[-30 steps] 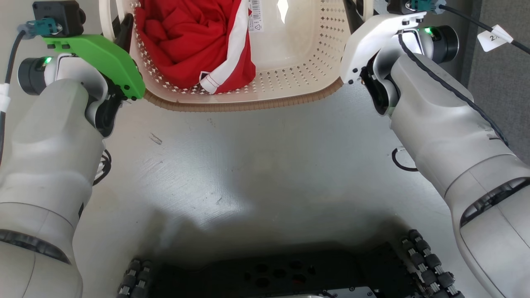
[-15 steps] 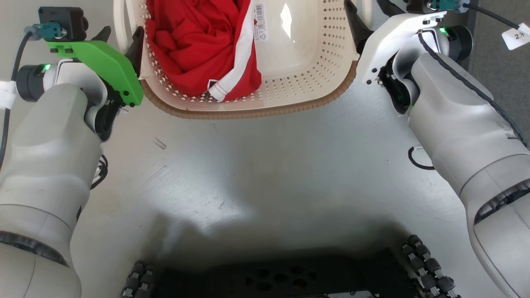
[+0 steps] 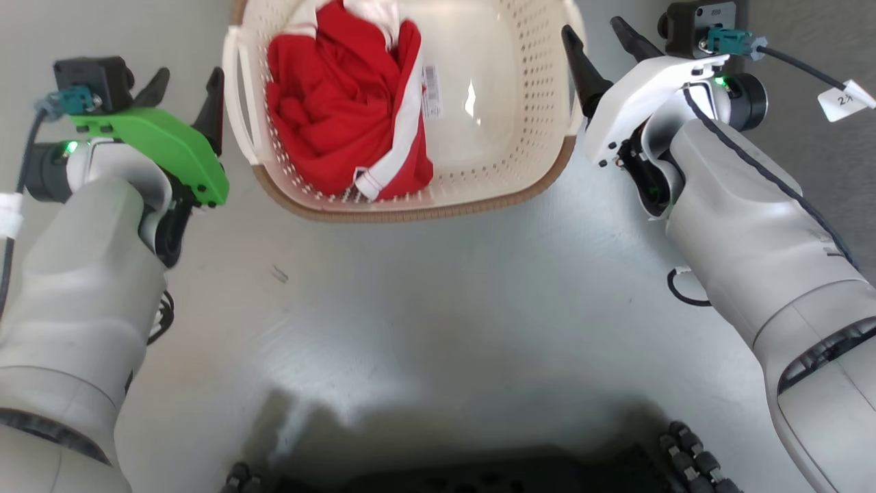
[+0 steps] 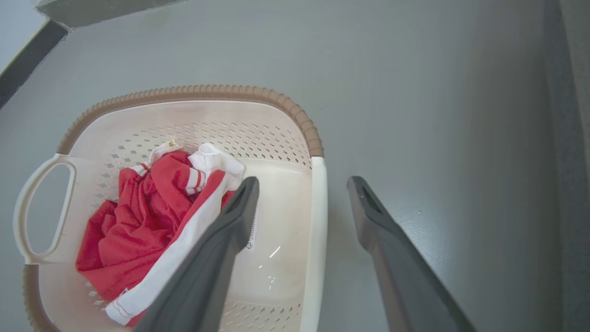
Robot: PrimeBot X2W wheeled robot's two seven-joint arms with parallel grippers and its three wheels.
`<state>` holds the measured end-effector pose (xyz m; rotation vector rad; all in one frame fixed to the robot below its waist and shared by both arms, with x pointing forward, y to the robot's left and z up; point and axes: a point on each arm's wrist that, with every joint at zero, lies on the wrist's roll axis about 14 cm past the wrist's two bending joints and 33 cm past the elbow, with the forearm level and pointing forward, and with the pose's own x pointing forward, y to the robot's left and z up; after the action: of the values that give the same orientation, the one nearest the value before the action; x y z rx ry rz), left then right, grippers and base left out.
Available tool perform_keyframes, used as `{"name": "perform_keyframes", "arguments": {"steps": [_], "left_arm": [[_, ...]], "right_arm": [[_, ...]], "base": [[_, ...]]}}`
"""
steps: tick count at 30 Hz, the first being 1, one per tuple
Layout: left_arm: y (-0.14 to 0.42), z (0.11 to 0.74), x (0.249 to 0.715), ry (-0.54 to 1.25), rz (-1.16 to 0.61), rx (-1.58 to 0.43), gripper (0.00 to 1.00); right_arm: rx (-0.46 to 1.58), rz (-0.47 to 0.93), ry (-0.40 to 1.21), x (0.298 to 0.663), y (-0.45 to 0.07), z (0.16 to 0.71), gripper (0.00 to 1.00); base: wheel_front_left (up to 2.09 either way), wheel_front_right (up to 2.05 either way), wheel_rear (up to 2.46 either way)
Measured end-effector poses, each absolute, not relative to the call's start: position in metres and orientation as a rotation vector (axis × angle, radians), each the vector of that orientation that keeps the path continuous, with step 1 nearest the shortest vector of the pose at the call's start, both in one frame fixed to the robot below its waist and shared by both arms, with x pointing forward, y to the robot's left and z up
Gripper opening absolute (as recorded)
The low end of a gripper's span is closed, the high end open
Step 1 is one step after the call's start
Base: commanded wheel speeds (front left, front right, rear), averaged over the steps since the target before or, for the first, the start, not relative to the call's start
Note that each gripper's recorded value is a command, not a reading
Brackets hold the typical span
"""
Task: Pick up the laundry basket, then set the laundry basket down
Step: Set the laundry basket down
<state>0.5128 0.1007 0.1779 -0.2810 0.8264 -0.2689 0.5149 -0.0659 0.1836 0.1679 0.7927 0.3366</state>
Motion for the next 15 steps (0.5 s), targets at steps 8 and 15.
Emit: {"name": "perform_keyframes", "arguments": {"steps": [8,15], "left_arm": [[0.094,0.221,0.516,0.744,-0.308,-0.263,1.00],[0.099,0.292,0.556,0.545,-0.303,-0.226,1.00]], "right_arm": [[0.221,0.319,0.592,0.550,-0.056,0.257,1.00],[0.212,0.265,0.410,0.569,-0.073,0.325,1.00]], "base": [[0.00,0.00,0.00],[0.00,0.00,0.00]]}}
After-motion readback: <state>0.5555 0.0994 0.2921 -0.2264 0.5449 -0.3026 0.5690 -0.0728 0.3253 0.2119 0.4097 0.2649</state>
